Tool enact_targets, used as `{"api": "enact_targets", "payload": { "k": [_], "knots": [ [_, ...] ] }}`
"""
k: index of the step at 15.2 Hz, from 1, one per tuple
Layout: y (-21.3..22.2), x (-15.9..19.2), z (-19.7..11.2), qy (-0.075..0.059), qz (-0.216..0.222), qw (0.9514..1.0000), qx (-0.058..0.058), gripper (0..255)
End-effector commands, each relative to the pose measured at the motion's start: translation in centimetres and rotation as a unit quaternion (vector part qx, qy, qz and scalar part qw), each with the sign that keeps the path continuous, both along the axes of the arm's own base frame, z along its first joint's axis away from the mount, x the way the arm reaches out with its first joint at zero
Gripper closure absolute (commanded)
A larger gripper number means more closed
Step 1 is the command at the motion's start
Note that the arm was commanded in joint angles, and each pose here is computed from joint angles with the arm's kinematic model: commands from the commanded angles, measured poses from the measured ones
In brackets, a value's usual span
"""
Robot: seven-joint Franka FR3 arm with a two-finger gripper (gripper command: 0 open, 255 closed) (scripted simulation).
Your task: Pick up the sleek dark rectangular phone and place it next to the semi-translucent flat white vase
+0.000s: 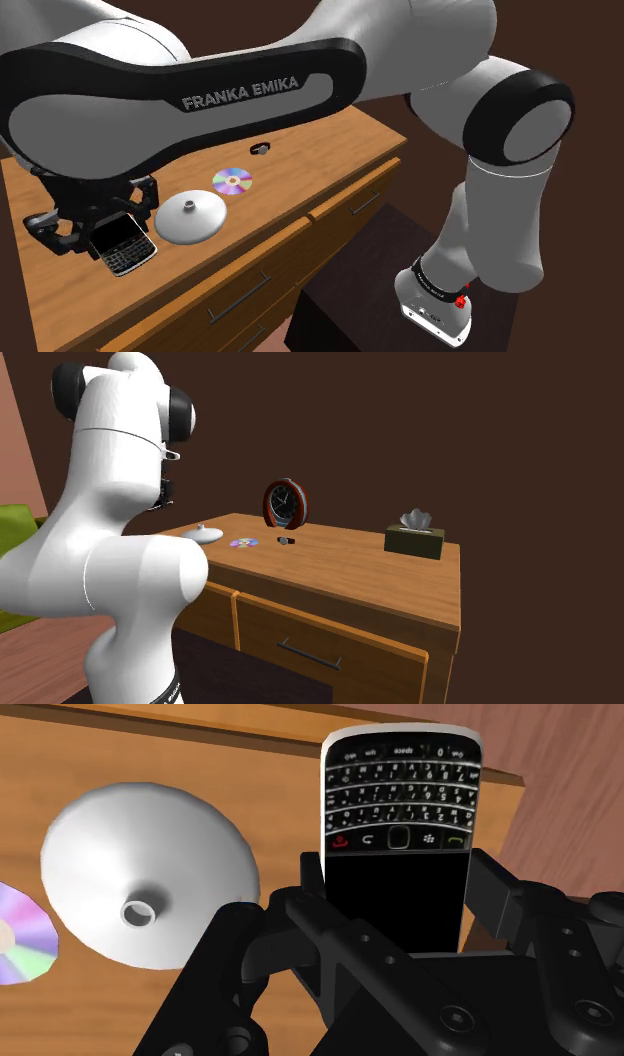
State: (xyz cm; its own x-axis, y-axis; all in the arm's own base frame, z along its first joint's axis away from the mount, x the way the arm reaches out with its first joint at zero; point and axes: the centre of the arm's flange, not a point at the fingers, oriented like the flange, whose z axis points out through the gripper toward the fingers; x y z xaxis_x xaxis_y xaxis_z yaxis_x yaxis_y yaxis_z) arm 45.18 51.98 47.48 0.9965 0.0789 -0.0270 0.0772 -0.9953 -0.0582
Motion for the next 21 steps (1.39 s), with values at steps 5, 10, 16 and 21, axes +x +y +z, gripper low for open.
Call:
{"api": "enact_targets", "payload": {
  "k": [5,10,16,21],
  "knots": [
    [6.6,0.4,-0.7,0.000,-0.001,1.0000,0.000,255],
    [6.6,0.4,-3.4,0.000,-0.001,1.0000,0.000,255],
    [6.6,0.4,-6.5,0.000,-0.001,1.0000,0.000,255],
    [6.6,0.4,-9.2,0.000,-0.001,1.0000,0.000,255]
  ]
}}
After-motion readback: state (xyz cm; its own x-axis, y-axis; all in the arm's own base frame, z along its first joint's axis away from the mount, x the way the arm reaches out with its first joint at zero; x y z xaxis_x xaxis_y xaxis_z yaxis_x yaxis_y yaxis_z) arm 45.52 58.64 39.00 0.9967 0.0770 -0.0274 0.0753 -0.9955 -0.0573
